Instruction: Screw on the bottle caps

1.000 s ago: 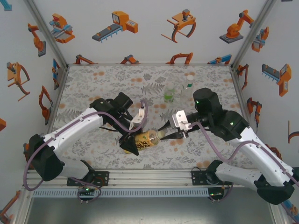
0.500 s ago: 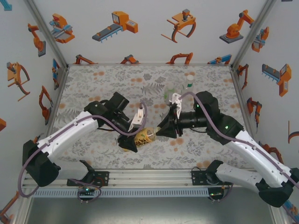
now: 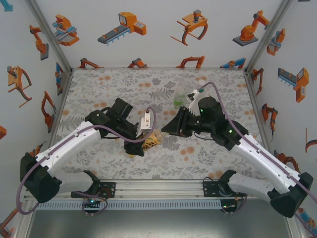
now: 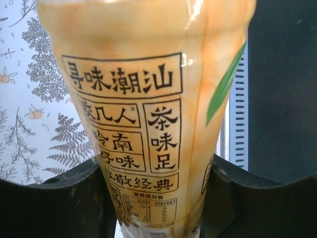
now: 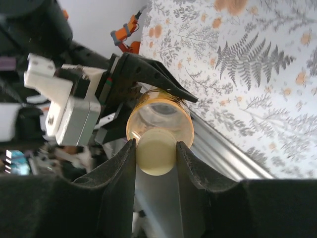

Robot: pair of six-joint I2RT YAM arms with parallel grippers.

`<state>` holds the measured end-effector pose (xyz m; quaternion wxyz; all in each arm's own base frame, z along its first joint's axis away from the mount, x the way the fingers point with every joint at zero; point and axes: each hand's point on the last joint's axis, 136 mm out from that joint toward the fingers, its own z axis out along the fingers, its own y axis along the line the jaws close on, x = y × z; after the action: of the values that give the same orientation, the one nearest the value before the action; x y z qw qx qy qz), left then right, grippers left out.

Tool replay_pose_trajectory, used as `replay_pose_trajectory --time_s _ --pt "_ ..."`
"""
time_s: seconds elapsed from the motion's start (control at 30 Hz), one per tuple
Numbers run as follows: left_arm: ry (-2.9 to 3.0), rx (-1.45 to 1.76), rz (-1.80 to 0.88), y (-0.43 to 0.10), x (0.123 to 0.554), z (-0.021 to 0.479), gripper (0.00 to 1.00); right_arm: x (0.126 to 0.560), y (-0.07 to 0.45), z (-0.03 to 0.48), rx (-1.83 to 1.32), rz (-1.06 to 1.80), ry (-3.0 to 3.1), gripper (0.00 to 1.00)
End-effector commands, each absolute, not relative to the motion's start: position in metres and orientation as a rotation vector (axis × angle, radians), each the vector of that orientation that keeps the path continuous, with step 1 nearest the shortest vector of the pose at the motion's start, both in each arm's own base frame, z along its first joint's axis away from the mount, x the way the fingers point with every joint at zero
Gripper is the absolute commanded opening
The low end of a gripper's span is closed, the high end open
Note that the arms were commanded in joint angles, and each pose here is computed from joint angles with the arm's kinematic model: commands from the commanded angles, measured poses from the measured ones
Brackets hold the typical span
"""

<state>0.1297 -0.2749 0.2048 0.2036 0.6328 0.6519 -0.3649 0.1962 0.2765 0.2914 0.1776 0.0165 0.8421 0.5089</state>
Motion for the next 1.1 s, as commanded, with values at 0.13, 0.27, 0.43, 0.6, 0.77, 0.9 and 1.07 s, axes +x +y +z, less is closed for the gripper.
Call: replay_pose_trajectory --time_s 0.13,0.27,0.43,0.6,0.77,0.9,1.07 --pt "1.575 1.756 -1.071 -0.294 0.129 0.24 0.0 0.197 0.272 0.28 0.279 1.452 2.464 0.0" --pt "1.569 1.759 -1.072 -0.294 0.128 0.24 0.0 0.198 0.274 0.305 0.059 1.43 2.366 0.29" --pt "1.56 1.769 -1.068 -0.293 0.127 0.239 0.0 0.188 0.27 0.339 -0.371 1.318 2.139 0.7" --pt "1.546 1.781 -1.061 -0.293 0.126 0.238 0.0 0.157 0.267 0.368 -0.92 1.143 1.758 0.73" --pt "1.528 1.803 -1.063 -0.292 0.122 0.236 0.0 0.111 0.26 0.373 -1.441 0.955 1.318 0.7" --pt "1.509 1.822 -1.06 -0.292 0.118 0.235 0.0 0.092 0.26 0.37 -1.688 0.901 1.124 0.65" --pt "1.484 1.832 -1.058 -0.291 0.115 0.236 0.0 0.096 0.268 0.365 -1.798 0.887 1.058 0.59"
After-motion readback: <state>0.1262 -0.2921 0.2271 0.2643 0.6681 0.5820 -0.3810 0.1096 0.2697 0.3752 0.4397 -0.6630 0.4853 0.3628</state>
